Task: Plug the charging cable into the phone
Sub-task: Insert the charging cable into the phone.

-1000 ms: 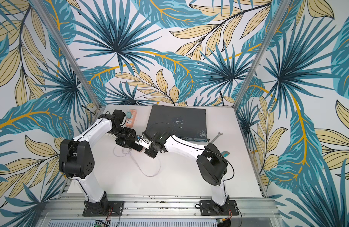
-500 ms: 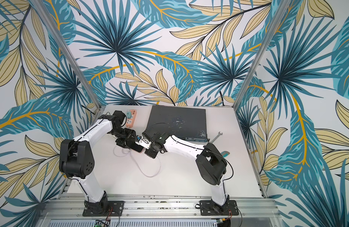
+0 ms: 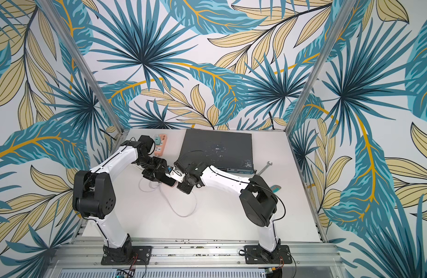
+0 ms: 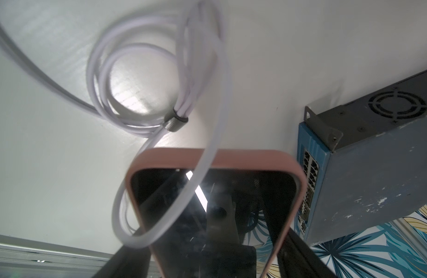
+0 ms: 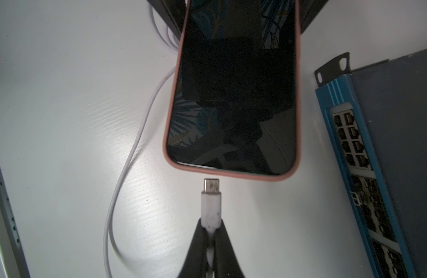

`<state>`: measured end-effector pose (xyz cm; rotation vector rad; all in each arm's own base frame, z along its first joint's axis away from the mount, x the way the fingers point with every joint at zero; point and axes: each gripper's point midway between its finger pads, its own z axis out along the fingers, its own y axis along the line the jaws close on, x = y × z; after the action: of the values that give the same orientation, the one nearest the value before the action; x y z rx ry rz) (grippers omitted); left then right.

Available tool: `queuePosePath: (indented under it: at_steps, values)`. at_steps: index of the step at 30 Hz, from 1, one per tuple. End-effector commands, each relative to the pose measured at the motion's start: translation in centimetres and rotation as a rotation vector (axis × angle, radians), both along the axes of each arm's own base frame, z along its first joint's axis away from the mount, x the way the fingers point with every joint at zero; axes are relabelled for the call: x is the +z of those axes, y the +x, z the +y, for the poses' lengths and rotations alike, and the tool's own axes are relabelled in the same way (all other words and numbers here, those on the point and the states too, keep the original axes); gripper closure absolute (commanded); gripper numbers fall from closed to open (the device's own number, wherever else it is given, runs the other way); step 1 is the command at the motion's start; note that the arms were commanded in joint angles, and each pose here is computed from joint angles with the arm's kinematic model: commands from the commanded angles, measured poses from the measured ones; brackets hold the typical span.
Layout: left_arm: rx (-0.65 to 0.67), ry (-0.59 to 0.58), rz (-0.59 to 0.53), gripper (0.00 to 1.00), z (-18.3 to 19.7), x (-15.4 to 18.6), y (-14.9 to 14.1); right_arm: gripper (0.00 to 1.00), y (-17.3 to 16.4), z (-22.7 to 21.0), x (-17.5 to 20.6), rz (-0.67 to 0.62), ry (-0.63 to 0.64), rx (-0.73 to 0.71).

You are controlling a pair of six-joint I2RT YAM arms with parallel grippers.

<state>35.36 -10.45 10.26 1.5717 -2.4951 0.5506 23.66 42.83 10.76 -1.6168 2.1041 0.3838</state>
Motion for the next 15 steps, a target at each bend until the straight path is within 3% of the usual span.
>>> queuePosePath:
  at_steps: [1, 15]
  values:
    - [-0.02, -0.023, -0.016, 1.0, -0.51, 0.43, -0.15, 1.0, -0.19, 0.12, -0.48, 0.002, -0.017, 0.003]
    - [-0.026, -0.043, -0.03, 1.0, -0.86, 0.5, 0.0, 1.0, -0.19, -0.06, -0.92, 0.002, -0.026, 0.004]
